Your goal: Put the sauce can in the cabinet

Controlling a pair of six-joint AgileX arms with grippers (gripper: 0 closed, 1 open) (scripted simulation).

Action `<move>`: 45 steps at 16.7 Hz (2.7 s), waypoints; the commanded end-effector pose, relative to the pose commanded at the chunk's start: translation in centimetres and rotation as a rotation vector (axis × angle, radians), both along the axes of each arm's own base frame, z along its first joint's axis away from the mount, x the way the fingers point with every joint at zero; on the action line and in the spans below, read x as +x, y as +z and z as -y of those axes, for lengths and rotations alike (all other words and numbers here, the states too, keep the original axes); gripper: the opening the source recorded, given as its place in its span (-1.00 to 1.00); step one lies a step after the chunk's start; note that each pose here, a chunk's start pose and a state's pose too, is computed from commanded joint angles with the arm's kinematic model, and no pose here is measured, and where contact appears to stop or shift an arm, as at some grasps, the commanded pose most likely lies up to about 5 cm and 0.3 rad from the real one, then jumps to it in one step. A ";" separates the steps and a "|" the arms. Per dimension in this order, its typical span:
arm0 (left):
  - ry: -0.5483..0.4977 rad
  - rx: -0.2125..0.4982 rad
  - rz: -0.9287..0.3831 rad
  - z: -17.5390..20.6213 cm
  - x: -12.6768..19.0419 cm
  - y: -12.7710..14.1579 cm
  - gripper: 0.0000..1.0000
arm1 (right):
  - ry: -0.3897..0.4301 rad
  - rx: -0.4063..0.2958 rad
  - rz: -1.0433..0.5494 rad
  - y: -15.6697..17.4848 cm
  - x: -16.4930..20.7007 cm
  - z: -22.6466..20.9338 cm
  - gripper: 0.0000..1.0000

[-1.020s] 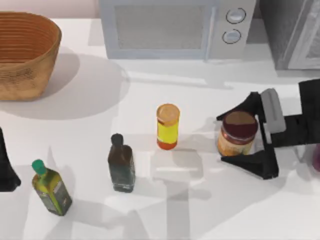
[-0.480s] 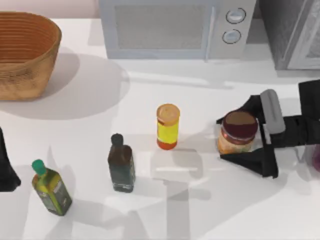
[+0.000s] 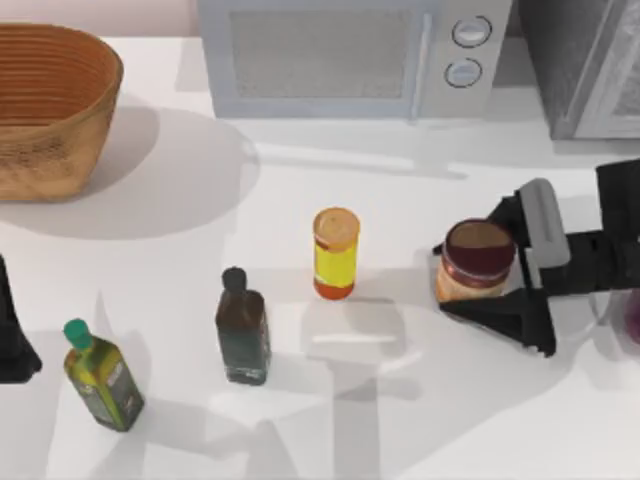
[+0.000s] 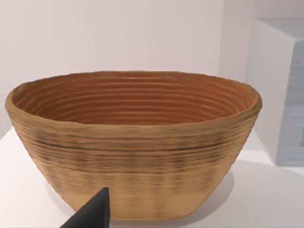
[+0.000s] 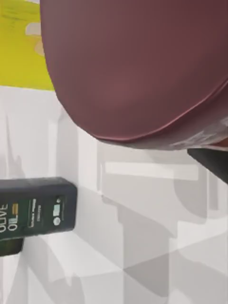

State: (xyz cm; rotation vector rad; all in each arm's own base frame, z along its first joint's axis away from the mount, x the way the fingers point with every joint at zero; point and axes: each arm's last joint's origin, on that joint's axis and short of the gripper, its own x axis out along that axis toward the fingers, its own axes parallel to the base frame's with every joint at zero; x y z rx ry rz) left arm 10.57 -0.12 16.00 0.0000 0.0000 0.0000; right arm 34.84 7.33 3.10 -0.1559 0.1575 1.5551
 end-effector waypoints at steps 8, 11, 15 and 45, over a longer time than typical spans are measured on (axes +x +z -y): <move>0.000 0.000 0.000 0.0 0.0 0.0 1.00 | 0.000 0.000 0.000 0.0 0.0 0.0 -1.00; 0.000 0.000 0.000 0.0 0.0 0.0 1.00 | -0.004 0.000 0.003 0.1 0.1 0.1 -1.00; 0.000 0.000 0.000 0.0 0.0 0.0 1.00 | 0.002 0.000 0.006 2.2 0.5 -0.2 -1.00; 0.000 0.000 0.000 0.0 0.0 0.0 1.00 | -0.486 -0.169 0.071 20.2 -12.9 4.5 -1.00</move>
